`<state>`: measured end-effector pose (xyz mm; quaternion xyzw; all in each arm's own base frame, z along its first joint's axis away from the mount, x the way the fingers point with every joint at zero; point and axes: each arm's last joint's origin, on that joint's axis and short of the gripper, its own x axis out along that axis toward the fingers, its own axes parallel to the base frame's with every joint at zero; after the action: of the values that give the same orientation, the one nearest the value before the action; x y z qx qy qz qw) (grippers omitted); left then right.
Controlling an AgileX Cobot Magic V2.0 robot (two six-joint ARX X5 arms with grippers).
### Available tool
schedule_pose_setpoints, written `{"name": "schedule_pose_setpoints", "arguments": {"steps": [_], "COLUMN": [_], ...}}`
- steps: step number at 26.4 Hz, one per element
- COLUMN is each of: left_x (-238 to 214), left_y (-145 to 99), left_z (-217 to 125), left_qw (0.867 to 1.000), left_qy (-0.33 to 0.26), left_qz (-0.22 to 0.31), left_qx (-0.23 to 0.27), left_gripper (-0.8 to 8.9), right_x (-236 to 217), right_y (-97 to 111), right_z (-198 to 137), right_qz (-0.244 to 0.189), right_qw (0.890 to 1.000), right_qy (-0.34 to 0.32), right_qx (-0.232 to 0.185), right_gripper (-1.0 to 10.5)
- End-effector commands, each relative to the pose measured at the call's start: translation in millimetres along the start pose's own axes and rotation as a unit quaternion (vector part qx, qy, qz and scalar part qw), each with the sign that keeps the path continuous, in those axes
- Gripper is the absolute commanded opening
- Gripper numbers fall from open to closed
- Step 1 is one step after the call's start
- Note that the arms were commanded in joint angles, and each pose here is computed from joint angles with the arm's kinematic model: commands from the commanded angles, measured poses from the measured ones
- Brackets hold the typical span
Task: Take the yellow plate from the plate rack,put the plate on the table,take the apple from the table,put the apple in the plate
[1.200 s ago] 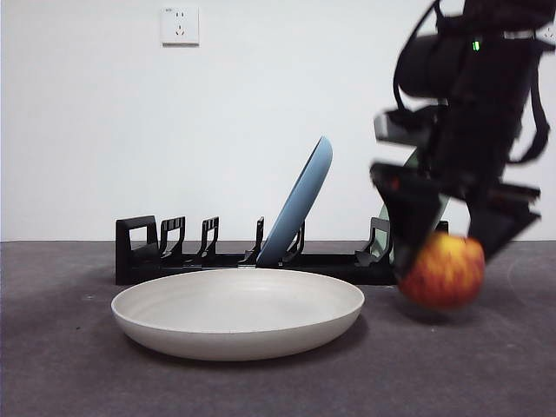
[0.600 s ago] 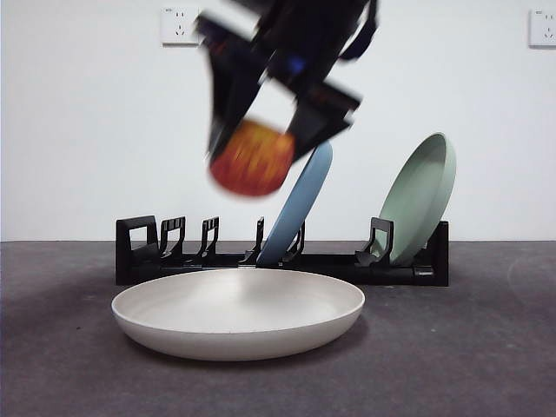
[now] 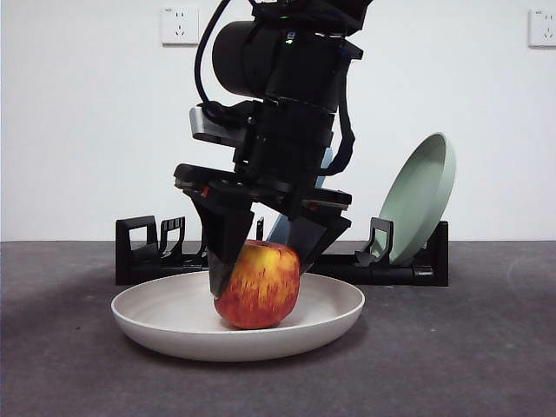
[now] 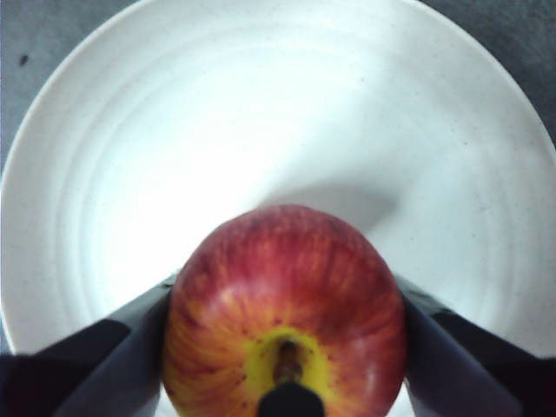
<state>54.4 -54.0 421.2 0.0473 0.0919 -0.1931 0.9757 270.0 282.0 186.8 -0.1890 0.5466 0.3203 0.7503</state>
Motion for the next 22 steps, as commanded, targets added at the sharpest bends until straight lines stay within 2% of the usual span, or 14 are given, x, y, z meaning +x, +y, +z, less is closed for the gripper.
{"name": "schedule_pose_setpoints", "arguments": {"steps": [1, 2, 4, 13, 22], "left_x": [0.8, 0.8, 0.8, 1.6, 15.2], "left_y": [-0.1, 0.0, 0.0, -0.4, -9.7], "left_z": [-1.4, -1.8, -2.3, -4.6, -4.1], "left_qw": [1.0, 1.0, 1.0, 1.0, 0.999], "left_qy": [0.003, 0.005, 0.007, 0.019, 0.038], "left_qz": [0.004, 0.004, 0.004, 0.005, 0.005], "left_qx": [0.002, 0.003, 0.005, 0.011, 0.022], "left_gripper": [3.13, 3.14, 3.14, 3.13, 3.13], "right_x": [4.4, 4.4, 4.4, -9.4, -95.6], "right_y": [1.0, 1.0, 0.4, 0.4, 0.7], "right_z": [-0.6, -0.6, -0.5, 1.7, -3.6], "right_qz": [-0.001, -0.002, -0.007, -0.019, -0.031], "right_qw": [1.0, 1.0, 1.0, 1.0, 0.993], "right_qy": [0.004, 0.004, 0.004, -0.016, -0.112], "right_qx": [0.002, 0.002, 0.002, 0.001, 0.003], "right_gripper": [3.0, 4.1, 5.1, 5.3, 5.3]}}
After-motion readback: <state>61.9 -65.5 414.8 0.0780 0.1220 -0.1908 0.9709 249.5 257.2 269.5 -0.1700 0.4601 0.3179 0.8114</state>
